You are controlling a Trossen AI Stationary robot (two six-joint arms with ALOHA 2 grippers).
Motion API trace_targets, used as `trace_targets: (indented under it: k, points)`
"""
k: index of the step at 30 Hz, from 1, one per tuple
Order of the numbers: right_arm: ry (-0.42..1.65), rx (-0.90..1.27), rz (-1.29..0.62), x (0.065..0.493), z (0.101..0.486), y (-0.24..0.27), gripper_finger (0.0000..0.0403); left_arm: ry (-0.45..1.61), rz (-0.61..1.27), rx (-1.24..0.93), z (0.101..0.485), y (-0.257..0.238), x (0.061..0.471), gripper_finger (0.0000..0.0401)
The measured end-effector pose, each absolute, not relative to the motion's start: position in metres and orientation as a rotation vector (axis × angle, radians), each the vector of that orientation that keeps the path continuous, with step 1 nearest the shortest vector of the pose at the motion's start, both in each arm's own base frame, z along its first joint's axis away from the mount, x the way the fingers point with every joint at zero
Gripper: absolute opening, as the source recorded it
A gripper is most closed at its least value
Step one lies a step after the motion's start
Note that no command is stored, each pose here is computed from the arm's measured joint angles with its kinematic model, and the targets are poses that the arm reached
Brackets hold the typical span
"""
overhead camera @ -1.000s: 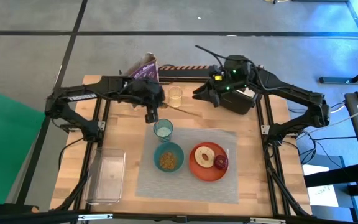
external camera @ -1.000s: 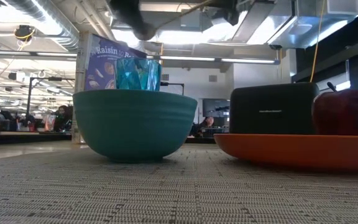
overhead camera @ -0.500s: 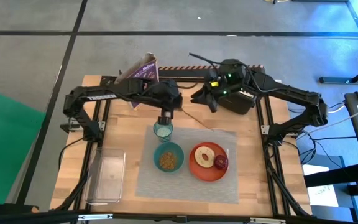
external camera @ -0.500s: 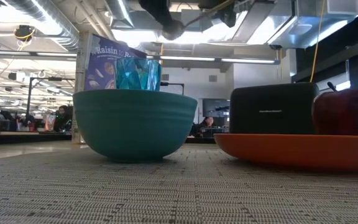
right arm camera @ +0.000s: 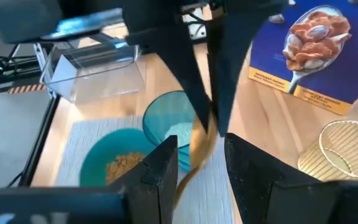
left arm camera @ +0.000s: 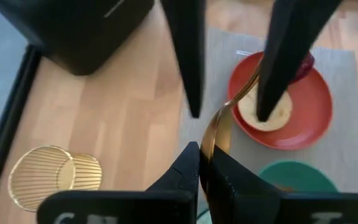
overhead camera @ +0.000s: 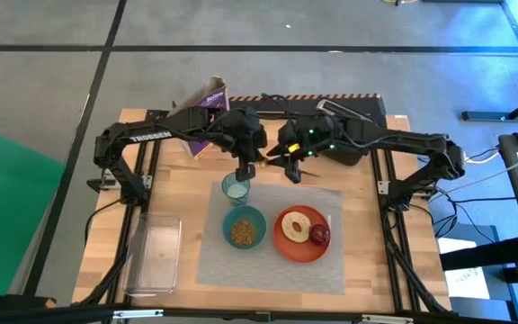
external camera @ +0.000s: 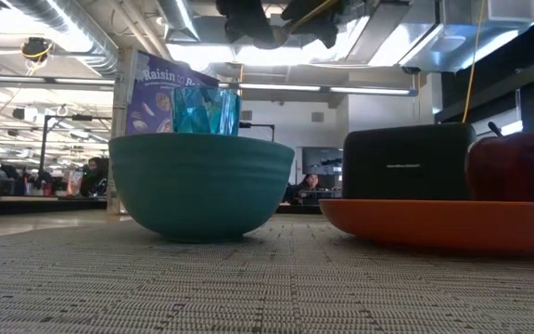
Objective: Arrange a breakfast setting
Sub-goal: Put the gold spoon to the right side of the orange plate on the gray table mat
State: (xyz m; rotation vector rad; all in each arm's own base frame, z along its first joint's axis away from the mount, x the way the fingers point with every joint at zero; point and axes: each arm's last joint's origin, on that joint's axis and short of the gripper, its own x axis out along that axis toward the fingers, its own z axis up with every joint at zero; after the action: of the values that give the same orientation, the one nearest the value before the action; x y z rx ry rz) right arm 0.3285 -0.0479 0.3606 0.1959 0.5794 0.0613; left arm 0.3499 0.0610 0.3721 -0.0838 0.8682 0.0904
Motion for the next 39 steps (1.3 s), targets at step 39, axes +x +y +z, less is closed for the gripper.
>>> trace_targets:
  k: [39]
  points:
    - [0.634,0.303,-0.289,0.337,0.343,-0.057,0.0001,0.817,0.339,-0.378,0.393,0.058,0.325,0.0141]
